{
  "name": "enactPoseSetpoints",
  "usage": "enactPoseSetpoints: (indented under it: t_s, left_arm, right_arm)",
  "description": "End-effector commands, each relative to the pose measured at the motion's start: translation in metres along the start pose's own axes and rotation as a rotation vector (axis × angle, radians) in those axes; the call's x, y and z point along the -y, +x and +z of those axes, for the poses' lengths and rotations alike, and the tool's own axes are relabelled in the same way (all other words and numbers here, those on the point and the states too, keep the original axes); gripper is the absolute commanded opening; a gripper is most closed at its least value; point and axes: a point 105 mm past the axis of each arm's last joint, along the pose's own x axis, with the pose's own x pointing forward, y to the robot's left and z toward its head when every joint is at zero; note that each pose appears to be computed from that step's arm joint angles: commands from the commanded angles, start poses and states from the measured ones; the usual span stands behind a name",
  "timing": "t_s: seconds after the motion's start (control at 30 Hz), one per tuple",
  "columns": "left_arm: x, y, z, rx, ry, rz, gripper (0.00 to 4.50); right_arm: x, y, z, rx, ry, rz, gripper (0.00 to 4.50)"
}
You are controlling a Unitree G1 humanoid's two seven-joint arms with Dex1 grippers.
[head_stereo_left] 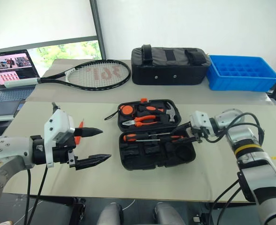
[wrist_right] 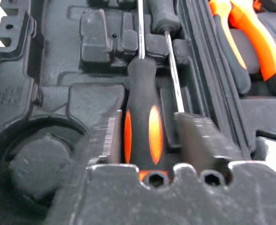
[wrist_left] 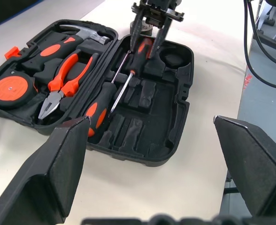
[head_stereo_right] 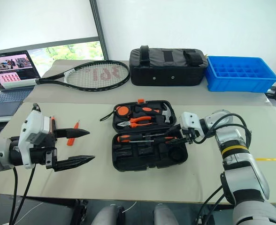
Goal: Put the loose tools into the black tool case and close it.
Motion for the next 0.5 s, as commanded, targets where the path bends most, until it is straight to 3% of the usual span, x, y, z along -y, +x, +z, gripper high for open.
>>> enactPoseSetpoints:
  t_s: [0.03, 0.1, 0.23, 0.33, 0.4, 0.5]
  left_arm:
    - [-0.002, -0.001, 0.007, 0.011, 0.045, 0.004, 4.5]
    - [-0.002, -0.001, 0.007, 0.011, 0.045, 0.003, 4.5]
    - [-0.003, 0.001, 0.005, 0.011, 0.046, -0.004, 4.5]
    - [-0.004, 0.003, 0.006, 0.014, 0.048, -0.013, 4.5]
    - [-0.004, 0.003, 0.006, 0.015, 0.051, -0.015, 4.5]
    - [-0.004, 0.003, 0.006, 0.014, 0.052, -0.019, 4.5]
  right_arm:
    - [0.007, -0.011, 0.007, -0.007, -0.07, -0.026, 3.91]
    - [0.009, -0.014, 0.009, 0.005, -0.07, -0.041, 4.43]
    - [0.024, -0.013, 0.036, 0.234, 0.037, -0.159, 4.43]
    - [0.022, 0.001, 0.03, 0.175, 0.045, -0.232, 4.43]
    - [0.013, 0.009, 0.035, 0.215, 0.071, -0.199, 4.43]
    - [0.009, 0.014, 0.04, 0.269, 0.129, -0.189, 3.72]
